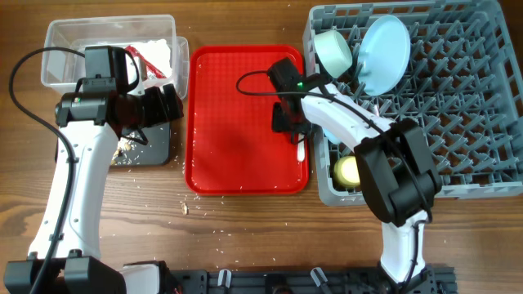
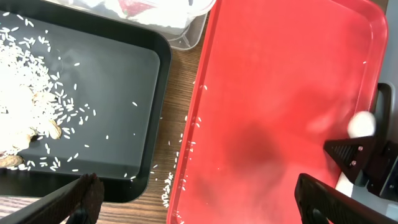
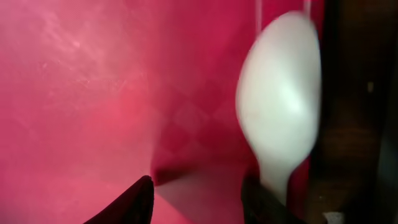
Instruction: Sort waste into correct bins and load items into the dishwasher rack
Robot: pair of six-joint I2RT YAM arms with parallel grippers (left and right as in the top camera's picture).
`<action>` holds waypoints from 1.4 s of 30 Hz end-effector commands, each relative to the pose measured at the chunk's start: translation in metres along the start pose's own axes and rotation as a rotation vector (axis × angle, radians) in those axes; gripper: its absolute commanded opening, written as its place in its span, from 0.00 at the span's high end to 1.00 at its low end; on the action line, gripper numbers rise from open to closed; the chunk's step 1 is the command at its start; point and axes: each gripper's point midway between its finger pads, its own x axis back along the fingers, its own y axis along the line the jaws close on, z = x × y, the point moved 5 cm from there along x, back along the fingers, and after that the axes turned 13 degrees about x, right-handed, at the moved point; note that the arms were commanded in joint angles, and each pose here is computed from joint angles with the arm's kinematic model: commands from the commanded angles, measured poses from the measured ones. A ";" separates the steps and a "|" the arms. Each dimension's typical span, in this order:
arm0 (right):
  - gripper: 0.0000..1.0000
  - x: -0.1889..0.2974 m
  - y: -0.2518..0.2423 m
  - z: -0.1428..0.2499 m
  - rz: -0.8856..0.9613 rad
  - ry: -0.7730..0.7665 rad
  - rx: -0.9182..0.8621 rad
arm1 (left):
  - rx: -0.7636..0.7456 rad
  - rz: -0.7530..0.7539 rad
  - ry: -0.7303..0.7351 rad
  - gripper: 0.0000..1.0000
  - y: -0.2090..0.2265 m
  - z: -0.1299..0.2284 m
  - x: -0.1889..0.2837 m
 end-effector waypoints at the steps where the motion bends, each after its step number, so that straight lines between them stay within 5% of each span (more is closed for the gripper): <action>1: 0.52 0.003 0.008 -0.014 0.018 -0.046 0.048 | -0.006 -0.002 -0.006 0.00 0.001 -0.002 0.000; 11: 0.51 0.004 -0.012 -0.015 0.166 -0.062 0.021 | -0.006 -0.002 -0.006 0.00 0.001 -0.002 0.000; 17: 0.52 -0.032 0.007 -0.005 0.014 0.036 0.094 | -0.006 -0.002 -0.006 0.00 0.001 -0.002 0.000; 24: 0.95 -0.032 0.010 -0.007 -0.005 0.027 0.042 | -0.006 -0.002 -0.006 0.00 0.001 -0.002 0.000; 34: 0.96 -0.026 0.018 -0.012 -0.054 0.021 0.046 | -0.006 -0.002 -0.006 0.00 0.001 -0.002 0.000; 39: 0.49 -0.012 0.049 -0.041 -0.251 -0.107 0.219 | -0.006 -0.002 -0.006 0.00 0.001 -0.001 0.000; 42: 0.41 -0.010 0.054 -0.058 -0.258 -0.202 0.251 | -0.006 -0.002 -0.006 0.00 0.001 -0.002 0.000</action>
